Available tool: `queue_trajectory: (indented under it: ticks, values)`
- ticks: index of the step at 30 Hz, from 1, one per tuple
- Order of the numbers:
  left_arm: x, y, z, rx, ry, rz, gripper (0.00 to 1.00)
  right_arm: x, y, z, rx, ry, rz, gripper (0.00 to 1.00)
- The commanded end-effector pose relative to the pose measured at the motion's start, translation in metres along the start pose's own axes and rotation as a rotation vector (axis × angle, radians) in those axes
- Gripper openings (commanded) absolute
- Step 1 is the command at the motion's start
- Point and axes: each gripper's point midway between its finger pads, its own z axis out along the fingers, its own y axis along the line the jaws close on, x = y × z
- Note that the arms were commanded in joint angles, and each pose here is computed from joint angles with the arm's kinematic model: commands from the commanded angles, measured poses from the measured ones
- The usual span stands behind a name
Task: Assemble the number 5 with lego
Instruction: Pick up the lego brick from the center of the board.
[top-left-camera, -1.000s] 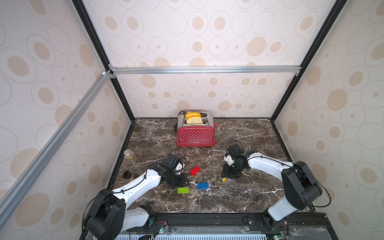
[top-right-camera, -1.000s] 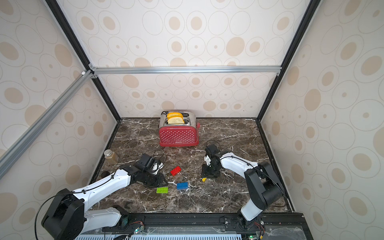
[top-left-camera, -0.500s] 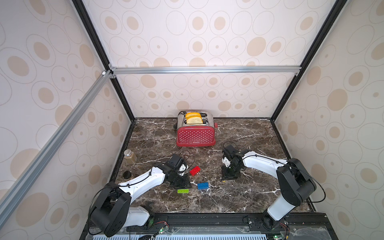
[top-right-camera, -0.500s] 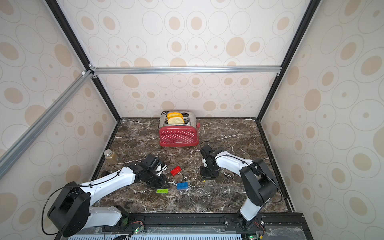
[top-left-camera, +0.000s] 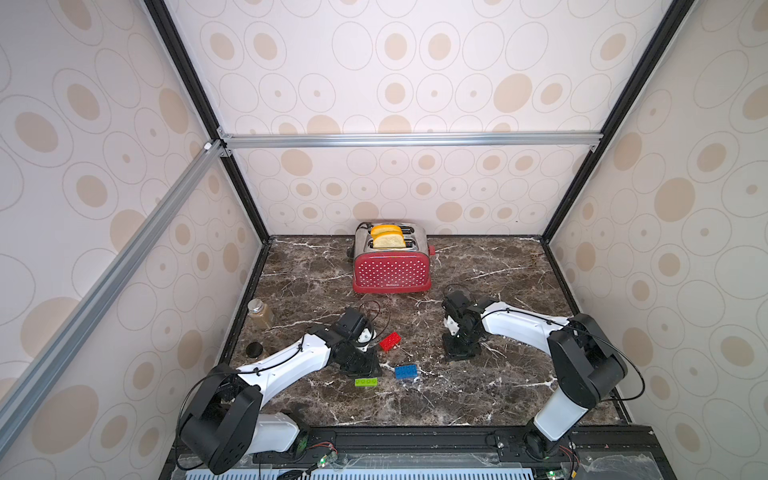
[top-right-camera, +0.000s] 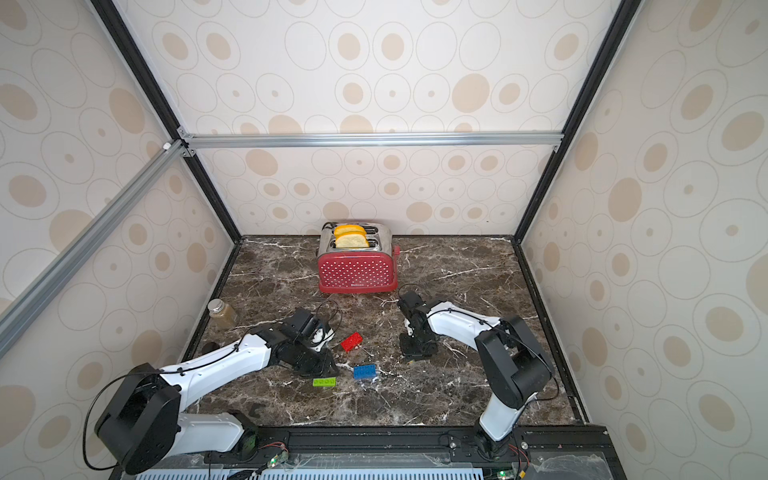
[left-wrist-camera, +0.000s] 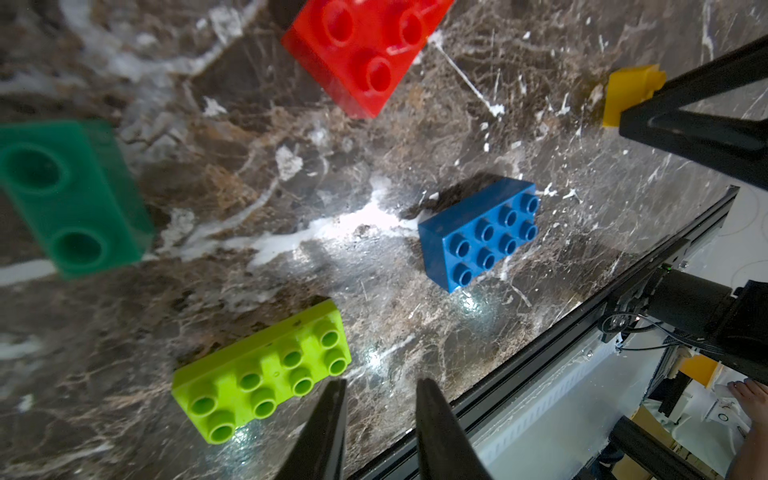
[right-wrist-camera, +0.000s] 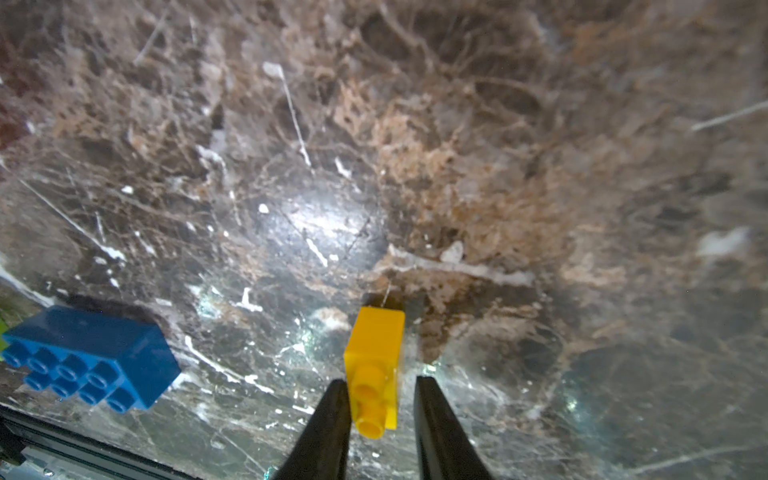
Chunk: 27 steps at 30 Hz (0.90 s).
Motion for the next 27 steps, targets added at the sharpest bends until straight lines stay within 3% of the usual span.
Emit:
queue_trajectory:
  ticks: [1, 12, 27]
  values:
    - [-0.004, -0.006, -0.009, -0.004, -0.022, 0.029, 0.3, -0.001, -0.001, -0.002, 0.025, 0.003, -0.005, 0.28]
    - [-0.01, -0.004, -0.02, -0.043, -0.07, 0.032, 0.27, 0.003, 0.006, -0.018, 0.017, -0.026, -0.039, 0.19]
    - [-0.018, 0.014, -0.049, -0.179, -0.181, 0.026, 0.31, 0.013, 0.072, -0.032, -0.076, -0.058, -0.119, 0.18]
